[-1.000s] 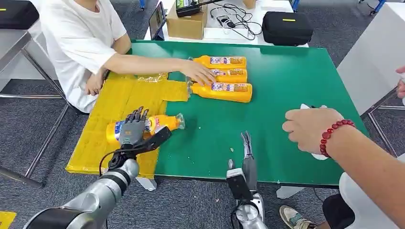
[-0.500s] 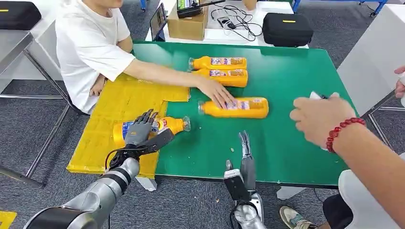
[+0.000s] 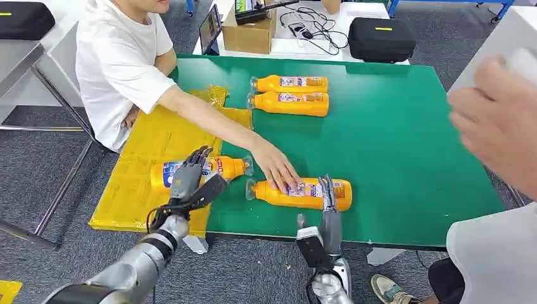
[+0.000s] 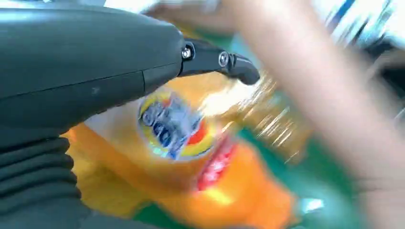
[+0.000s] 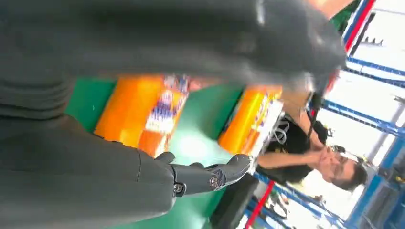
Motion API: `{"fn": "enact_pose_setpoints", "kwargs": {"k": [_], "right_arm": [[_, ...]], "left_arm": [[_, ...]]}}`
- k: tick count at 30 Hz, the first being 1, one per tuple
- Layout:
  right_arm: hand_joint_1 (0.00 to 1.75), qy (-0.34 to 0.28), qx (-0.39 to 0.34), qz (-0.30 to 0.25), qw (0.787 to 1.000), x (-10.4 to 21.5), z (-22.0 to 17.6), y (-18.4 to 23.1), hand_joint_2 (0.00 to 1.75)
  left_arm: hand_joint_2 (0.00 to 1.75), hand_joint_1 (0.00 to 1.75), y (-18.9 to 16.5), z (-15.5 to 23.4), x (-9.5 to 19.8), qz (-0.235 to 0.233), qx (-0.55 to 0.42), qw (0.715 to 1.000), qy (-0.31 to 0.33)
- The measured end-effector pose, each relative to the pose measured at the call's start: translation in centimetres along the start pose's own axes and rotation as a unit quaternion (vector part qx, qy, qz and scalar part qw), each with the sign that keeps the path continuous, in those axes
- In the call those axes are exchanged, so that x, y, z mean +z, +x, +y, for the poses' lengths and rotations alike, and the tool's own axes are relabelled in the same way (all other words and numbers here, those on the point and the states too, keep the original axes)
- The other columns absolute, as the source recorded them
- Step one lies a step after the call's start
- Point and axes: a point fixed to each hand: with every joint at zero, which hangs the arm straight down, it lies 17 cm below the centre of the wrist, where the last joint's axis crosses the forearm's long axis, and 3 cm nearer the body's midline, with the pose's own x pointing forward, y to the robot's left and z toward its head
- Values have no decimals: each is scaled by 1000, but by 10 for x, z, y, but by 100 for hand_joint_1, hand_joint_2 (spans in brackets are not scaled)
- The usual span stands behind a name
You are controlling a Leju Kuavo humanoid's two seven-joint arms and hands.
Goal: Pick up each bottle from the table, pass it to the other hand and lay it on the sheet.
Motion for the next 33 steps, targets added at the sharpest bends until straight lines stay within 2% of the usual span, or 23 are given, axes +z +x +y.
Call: {"fn": "enact_pose_setpoints", "kwargs": {"k": [1, 4, 8, 18, 22, 26, 30, 33], "right_arm": [[0, -19, 44, -34, 998, 2, -8, 16, 175], [0, -7, 54, -75, 996, 6, -3, 39, 175], [0, 4, 52, -118, 992, 9, 0, 69, 175], [0, 14, 45, -155, 987, 12, 0, 92, 175], [0, 51, 103, -209, 971, 17, 13, 119, 175], [0, 105, 189, -134, 967, 8, 22, 81, 175], [0, 173, 279, -60, 943, -7, 17, 16, 175], [0, 210, 299, -17, 931, -11, 7, -22, 175]], "left_arm": [[175, 0, 38, 43, 12, -80, 47, 983, 158], [175, 0, 51, 76, 16, -85, 89, 967, 225], [175, 0, 77, 96, 26, -114, 108, 954, 256], [175, 0, 104, 113, 41, -154, 128, 938, 282], [175, 0, 117, 115, 53, -171, 154, 931, 284], [175, 0, 128, 115, 71, -182, 179, 924, 285], [175, 0, 137, 109, 92, -195, 177, 923, 279], [175, 0, 141, 104, 102, -199, 167, 927, 270]]}}
